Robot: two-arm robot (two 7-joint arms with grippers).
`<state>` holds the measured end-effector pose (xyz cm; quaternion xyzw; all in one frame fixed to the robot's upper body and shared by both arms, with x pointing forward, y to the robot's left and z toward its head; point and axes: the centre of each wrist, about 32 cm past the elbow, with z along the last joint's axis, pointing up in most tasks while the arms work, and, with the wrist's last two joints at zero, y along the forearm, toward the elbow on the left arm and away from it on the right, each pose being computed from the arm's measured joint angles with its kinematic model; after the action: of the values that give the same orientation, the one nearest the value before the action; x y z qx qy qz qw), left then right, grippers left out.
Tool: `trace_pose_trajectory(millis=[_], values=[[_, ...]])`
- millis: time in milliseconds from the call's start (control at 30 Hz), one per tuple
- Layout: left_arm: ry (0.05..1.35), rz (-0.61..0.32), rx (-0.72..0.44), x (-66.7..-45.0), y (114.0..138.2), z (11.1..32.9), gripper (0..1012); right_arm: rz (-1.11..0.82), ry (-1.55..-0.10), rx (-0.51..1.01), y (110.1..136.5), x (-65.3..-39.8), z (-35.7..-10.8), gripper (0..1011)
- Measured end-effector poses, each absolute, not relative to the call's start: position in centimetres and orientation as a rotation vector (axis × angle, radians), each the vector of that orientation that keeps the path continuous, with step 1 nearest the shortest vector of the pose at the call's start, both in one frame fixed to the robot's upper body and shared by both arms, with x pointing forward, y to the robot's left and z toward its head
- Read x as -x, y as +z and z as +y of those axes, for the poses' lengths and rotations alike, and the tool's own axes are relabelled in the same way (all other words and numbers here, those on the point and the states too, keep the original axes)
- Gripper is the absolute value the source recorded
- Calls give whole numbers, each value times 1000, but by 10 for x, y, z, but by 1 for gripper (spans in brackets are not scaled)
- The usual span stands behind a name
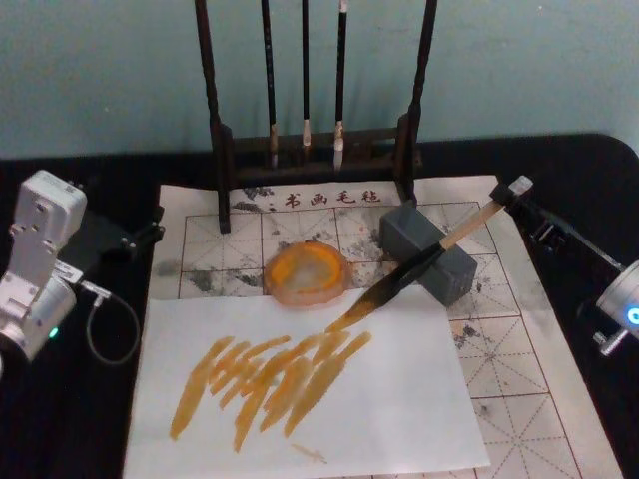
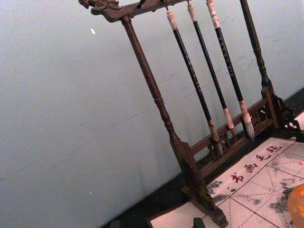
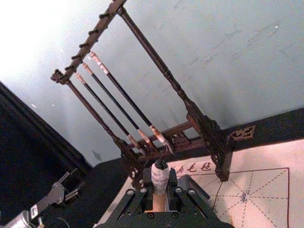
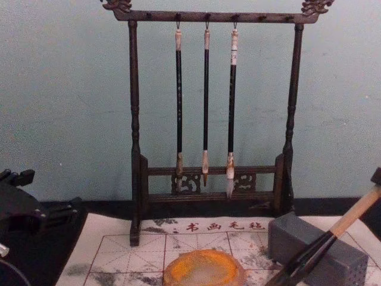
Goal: Pick up the brush from the inkstone, write on the paper, then place the brush back to its original position.
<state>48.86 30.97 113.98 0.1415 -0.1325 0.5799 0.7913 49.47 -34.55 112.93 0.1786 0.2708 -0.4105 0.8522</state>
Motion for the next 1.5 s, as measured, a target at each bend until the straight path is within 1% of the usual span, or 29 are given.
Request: trace_pose_trajectory(millis=[467, 933, 1500], values=[[1248, -285, -304, -489, 1140, 310, 1001, 596, -851, -440, 1133, -494, -345, 187], [1248, -285, -304, -489, 1140, 310, 1001, 608, -840, -457, 1133, -495, -343, 187], [1248, -285, -304, -489, 1140, 310, 1001, 648, -845, -520, 1132, -502, -331, 187]])
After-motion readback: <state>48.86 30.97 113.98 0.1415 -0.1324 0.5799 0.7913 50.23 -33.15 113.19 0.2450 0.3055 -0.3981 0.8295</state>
